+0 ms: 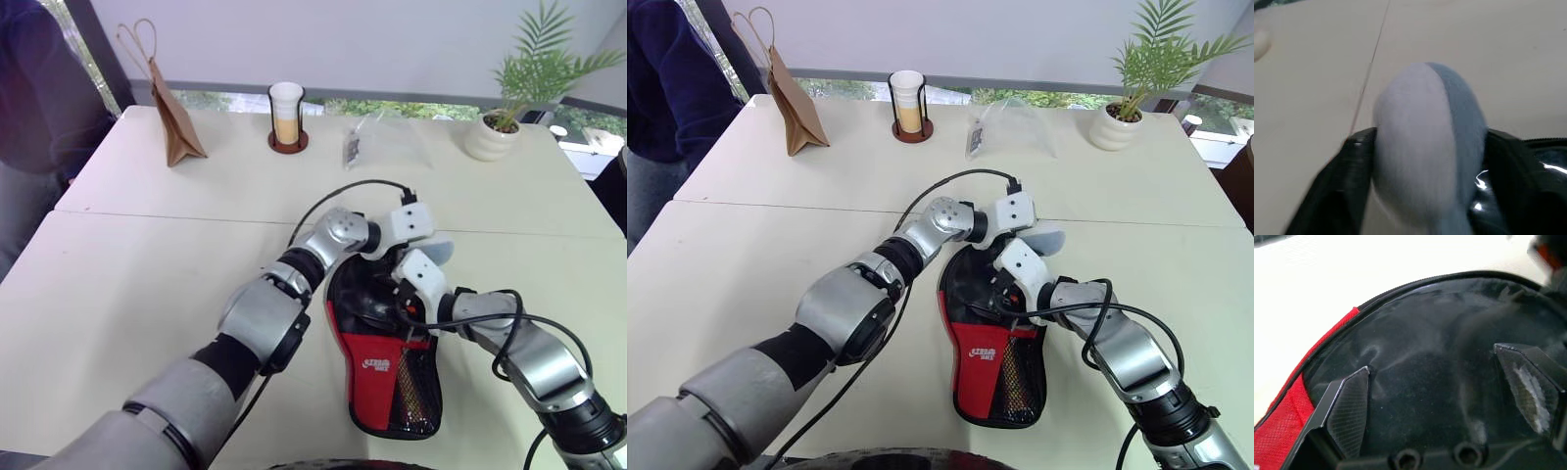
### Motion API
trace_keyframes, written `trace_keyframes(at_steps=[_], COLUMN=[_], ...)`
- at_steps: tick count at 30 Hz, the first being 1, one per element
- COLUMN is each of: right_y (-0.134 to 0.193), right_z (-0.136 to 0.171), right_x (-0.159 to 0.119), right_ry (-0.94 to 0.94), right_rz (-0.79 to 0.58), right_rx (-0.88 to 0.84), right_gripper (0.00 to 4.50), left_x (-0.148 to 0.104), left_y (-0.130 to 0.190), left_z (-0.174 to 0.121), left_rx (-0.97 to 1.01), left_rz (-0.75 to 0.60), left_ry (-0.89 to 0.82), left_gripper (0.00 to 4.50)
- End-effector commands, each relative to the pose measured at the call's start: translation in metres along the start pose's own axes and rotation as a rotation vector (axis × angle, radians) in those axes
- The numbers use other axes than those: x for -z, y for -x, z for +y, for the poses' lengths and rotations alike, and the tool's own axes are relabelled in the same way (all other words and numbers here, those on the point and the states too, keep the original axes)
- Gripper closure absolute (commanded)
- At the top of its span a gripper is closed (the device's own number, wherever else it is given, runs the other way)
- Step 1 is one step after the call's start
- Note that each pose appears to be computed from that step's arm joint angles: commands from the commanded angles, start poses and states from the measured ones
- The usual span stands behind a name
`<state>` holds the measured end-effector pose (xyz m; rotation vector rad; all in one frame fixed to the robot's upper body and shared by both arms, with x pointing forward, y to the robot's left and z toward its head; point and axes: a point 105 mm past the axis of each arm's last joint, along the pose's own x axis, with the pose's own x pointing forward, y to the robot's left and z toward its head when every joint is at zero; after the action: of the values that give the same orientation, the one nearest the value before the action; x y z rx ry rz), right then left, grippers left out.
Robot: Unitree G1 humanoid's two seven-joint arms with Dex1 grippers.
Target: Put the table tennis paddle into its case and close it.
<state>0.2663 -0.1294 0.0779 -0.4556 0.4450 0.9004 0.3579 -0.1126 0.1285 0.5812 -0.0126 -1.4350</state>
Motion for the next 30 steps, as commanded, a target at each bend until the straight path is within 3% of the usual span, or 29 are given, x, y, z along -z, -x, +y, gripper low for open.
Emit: trace_keyframes(at_steps=[1, 6, 12, 18, 23, 30], right_y=[0.005, 0.025, 0.061, 0.104, 0.121, 0.107], right_z=[0.012, 0.007, -0.014, -0.043, -0.078, -0.126], right_x=[0.027, 0.001, -0.037, -0.067, -0.074, -0.057], right_ry=[-0.093, -0.077, -0.045, 0.007, 0.021, -0.004], right_rz=[0.111, 0.046, -0.043, -0.082, -0.076, -0.024], right_rx=[-0.055, -0.015, 0.101, 0.209, 0.314, 0.354], right_gripper=[0.0, 0.0, 0.0, 0.0, 0.0, 0.0], left_x=[-0.009, -0.017, -0.009, 0.0, 0.003, 0.011], left_y=[0.002, 0.02, 0.064, 0.097, 0.098, 0.08], left_z=[-0.006, 0.004, 0.016, -0.006, -0.036, -0.073], left_rx=[0.067, 0.093, 0.152, 0.266, 0.31, 0.32], left_rz=[-0.073, -0.161, -0.199, -0.286, -0.294, -0.273], left_ry=[0.015, 0.054, 0.019, 0.019, 0.055, 0.125], left_gripper=[0.11, 0.11, 0.11, 0.11, 0.11, 0.11])
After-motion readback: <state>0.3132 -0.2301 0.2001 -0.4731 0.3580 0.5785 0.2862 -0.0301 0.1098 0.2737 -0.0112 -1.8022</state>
